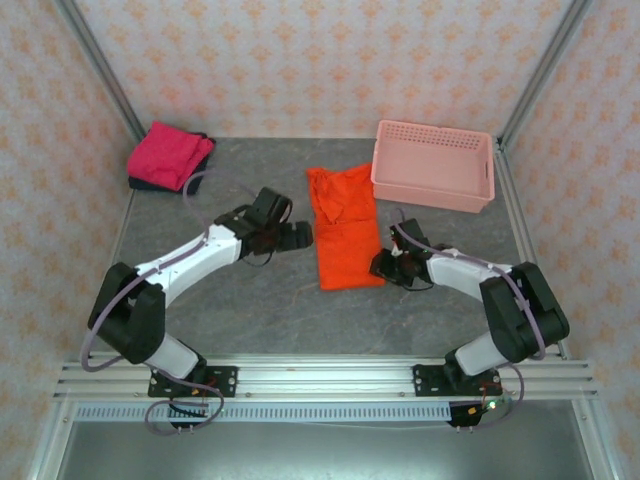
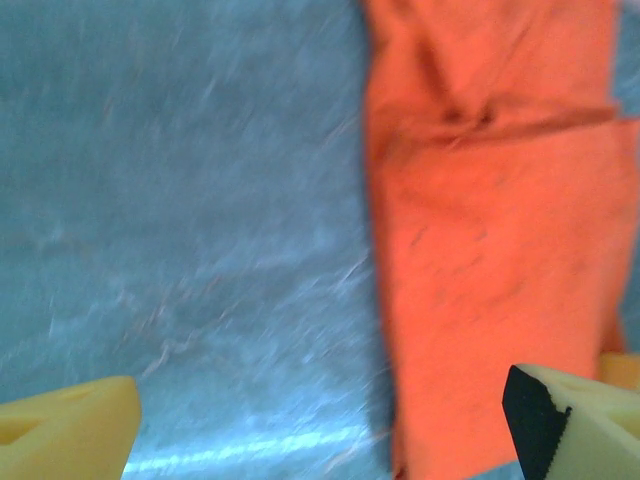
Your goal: Fold and stack the t-shirts
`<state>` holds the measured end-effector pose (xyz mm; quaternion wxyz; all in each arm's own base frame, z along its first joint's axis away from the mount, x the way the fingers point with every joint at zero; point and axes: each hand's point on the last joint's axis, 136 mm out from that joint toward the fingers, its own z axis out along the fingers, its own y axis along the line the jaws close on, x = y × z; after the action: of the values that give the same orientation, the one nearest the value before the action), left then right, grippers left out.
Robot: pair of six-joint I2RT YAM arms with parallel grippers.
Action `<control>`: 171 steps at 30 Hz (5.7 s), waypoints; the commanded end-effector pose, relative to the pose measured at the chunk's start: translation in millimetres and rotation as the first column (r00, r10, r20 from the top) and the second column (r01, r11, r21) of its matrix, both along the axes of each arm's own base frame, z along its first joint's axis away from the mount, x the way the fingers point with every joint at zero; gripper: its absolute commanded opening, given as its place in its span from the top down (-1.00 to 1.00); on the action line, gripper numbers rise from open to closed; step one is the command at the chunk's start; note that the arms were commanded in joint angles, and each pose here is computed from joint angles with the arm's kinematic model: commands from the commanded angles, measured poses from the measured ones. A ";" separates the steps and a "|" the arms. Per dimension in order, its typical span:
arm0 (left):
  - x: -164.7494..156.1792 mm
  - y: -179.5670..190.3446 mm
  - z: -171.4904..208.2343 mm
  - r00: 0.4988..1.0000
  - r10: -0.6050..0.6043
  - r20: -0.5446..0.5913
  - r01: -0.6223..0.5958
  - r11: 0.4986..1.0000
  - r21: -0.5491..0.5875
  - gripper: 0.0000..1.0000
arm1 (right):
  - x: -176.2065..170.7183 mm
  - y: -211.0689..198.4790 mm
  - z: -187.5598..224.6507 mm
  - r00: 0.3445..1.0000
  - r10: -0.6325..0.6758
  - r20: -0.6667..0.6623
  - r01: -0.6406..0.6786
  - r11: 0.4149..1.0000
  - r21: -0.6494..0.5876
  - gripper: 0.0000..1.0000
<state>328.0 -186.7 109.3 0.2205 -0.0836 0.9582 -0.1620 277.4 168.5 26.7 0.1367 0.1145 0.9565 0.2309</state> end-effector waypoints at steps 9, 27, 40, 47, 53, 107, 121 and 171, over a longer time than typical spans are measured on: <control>-42.9 -22.5 -50.6 0.992 0.016 -0.123 -0.034 0.988 -0.150 -0.54 | -1.3 14.3 15.8 0.997 -0.021 0.069 0.019 1.000 0.025 0.13; -69.5 -72.2 -79.6 0.973 -0.067 -0.223 0.018 0.976 -0.215 -0.06 | -26.5 15.9 3.6 0.994 -0.106 0.003 0.104 0.978 0.180 0.16; -62.4 -70.8 -77.9 0.975 -0.073 -0.208 0.040 0.987 -0.158 0.04 | -12.0 30.4 3.3 0.997 -0.082 0.008 0.079 0.972 0.221 0.29; -63.5 -72.8 -87.7 0.972 -0.065 -0.228 0.027 0.986 -0.167 0.15 | -12.0 41.5 13.5 0.998 -0.060 0.015 0.054 0.959 0.279 0.41; -64.4 -73.6 -93.5 0.968 -0.066 -0.242 0.027 0.986 -0.164 0.19 | -17.8 37.8 20.8 0.998 -0.059 0.026 0.050 0.966 0.255 0.30; -126.5 -16.2 -7.1 0.971 -0.132 -0.201 0.138 0.990 0.017 1.00 | -93.6 15.6 82.1 0.997 0.040 0.070 -0.052 0.983 0.175 1.00; -111.8 -9.0 64.0 0.990 -0.132 -0.041 0.134 0.990 0.044 1.00 | -83.1 21.7 154.7 0.969 0.084 0.232 -0.123 0.979 0.161 1.00; 152.8 -36.8 19.6 0.997 -0.025 0.074 0.014 0.989 0.150 1.00 | 194.3 30.1 114.7 0.936 -0.004 0.352 -0.042 0.991 0.125 1.00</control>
<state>461.7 -227.0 123.8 0.2410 -0.0460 0.9649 -0.0939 447.1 194.9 128.3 0.2574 0.0886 0.9137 0.3016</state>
